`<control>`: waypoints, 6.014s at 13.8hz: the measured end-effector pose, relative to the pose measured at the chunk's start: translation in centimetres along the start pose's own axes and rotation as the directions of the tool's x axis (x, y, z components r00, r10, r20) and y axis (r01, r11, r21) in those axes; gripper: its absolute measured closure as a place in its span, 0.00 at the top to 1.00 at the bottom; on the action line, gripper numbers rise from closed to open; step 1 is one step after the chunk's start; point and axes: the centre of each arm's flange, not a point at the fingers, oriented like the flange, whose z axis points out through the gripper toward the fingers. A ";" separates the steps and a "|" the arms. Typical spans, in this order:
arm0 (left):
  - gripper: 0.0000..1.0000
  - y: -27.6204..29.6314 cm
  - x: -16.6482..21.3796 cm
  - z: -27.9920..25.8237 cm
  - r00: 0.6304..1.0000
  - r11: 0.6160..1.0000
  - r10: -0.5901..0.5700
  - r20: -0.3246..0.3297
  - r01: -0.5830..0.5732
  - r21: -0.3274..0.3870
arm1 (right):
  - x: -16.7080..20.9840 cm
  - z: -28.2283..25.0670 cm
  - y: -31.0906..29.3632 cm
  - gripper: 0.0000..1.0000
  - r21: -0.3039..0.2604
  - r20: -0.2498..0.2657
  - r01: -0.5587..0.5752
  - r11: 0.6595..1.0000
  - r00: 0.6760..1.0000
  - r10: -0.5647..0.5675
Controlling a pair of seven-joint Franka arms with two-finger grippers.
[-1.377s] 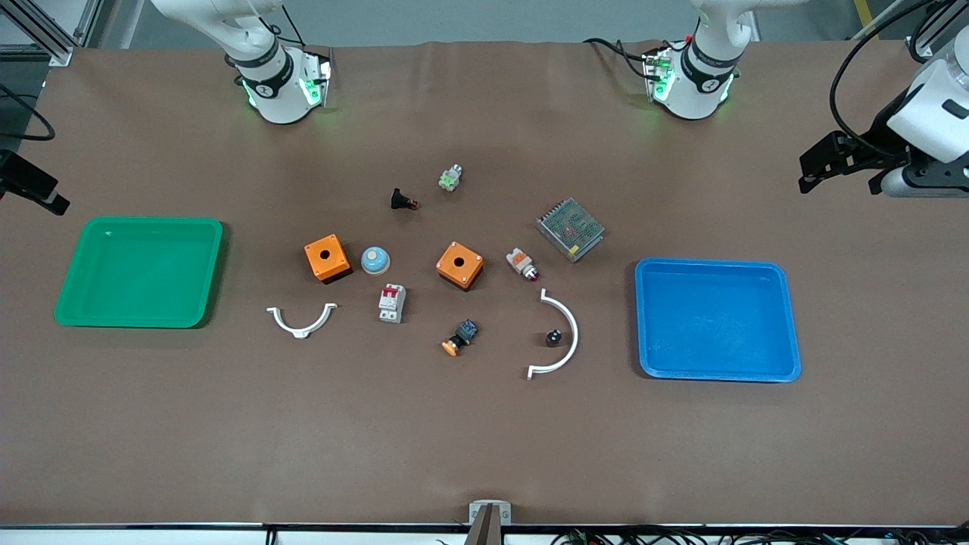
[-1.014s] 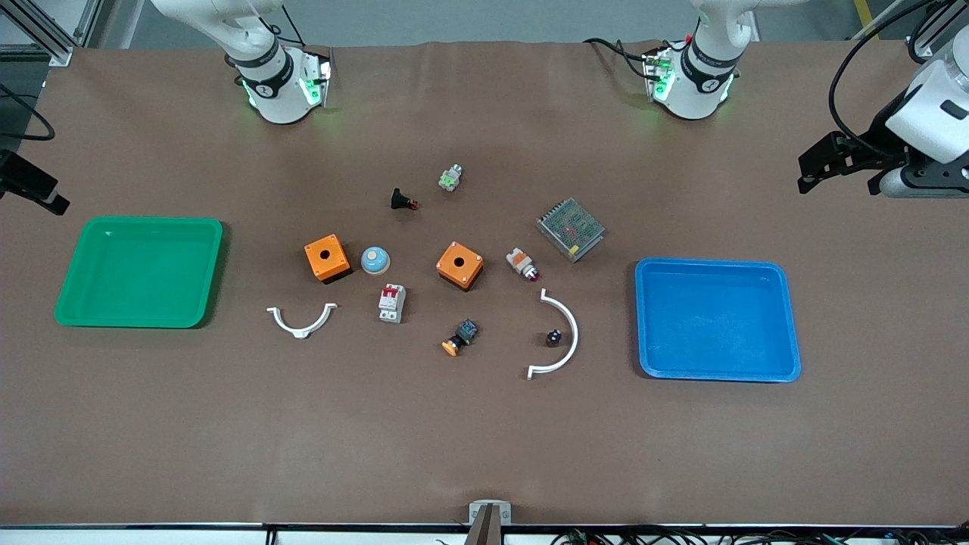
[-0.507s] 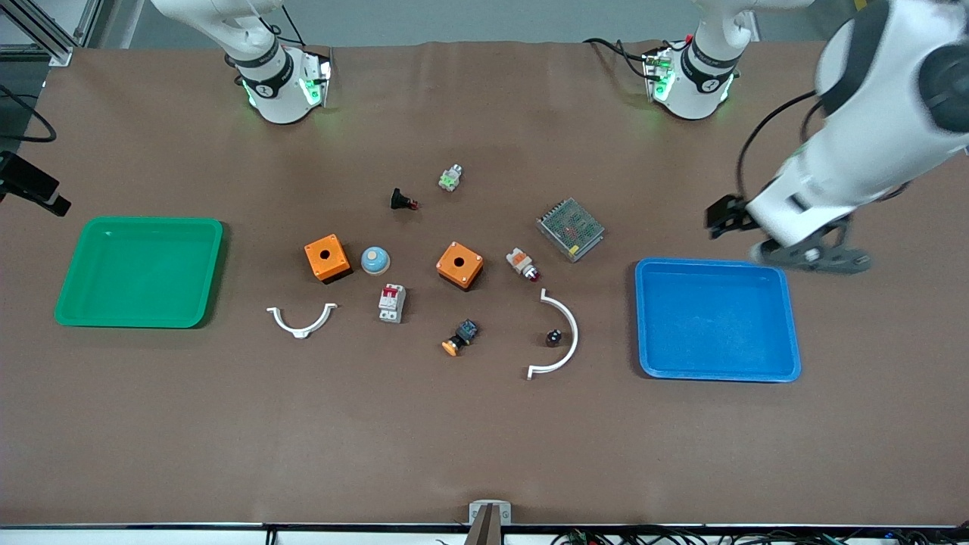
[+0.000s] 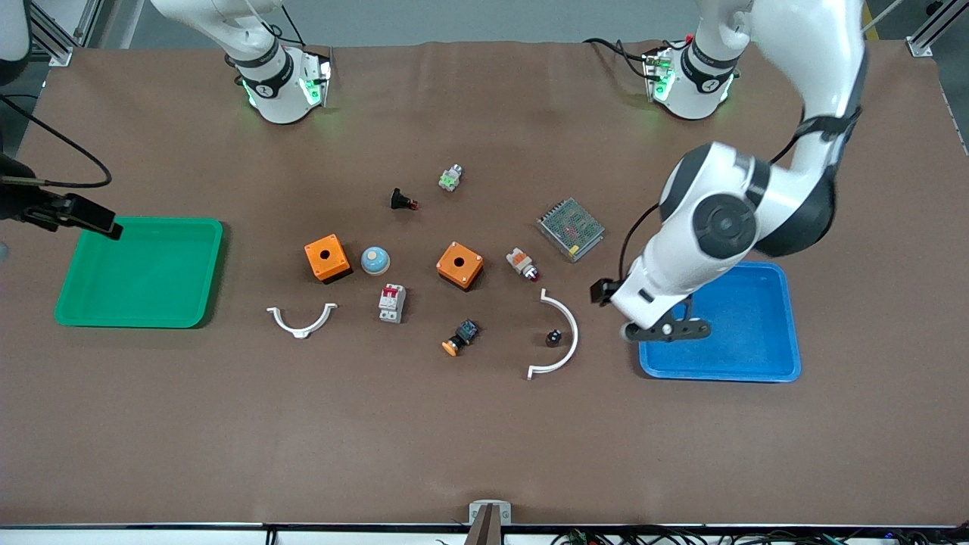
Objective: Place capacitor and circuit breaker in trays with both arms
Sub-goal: 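Reach the left gripper toward the black capacitor while the right gripper moves out, then grasp the capacitor with the left gripper while the right gripper reaches the breaker, then carry the capacitor to the blue tray while the right gripper lifts the breaker, then release the capacitor in the blue tray while the right gripper carries the breaker, then lower the breaker into the green tray and open the right gripper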
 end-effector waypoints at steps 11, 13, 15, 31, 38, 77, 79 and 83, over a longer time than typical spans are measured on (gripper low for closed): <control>0.81 7.1 0.9 14.4 0.965 0.967 -0.253 -0.066 0.251 -0.039 | -6.2 17.5 -27.6 1.00 0.050 0.058 -0.043 0.998 0.998 0.040; 0.78 7.0 1.0 15.9 0.964 0.966 -0.258 -0.069 0.255 -0.046 | -6.0 21.3 -29.9 1.00 0.038 0.043 -0.046 0.998 0.998 0.045; 0.75 7.0 1.0 17.3 0.964 0.966 -0.257 -0.066 0.254 -0.045 | -5.4 24.7 -31.0 1.00 0.026 0.032 -0.043 0.999 0.999 0.042; 0.34 5.1 3.2 11.3 0.944 0.952 -0.306 -0.122 0.304 -0.034 | -3.5 38.1 -33.0 1.00 -0.020 -0.028 -0.031 0.999 0.999 0.030; 0.34 -7.8 5.9 2.1 0.951 0.949 -0.302 -0.071 0.307 0.066 | -3.3 38.3 -33.1 0.44 -0.021 -0.031 -0.031 0.999 0.999 0.030; 1.00 -25.4 -9.9 -26.1 0.993 0.988 0.113 -0.037 -0.108 0.112 | 1.3 37.8 26.2 0.40 0.002 0.156 0.103 0.995 0.983 -0.102; 1.00 -24.3 -10.6 -27.5 0.990 0.986 0.128 -0.065 -0.120 0.117 | 1.0 37.9 26.1 0.40 -0.004 0.140 0.101 0.995 0.985 -0.099; 1.00 -23.8 -11.2 -28.3 0.987 0.984 0.140 -0.081 -0.130 0.120 | 1.0 37.1 26.0 0.69 -0.005 0.111 0.098 0.995 0.989 -0.097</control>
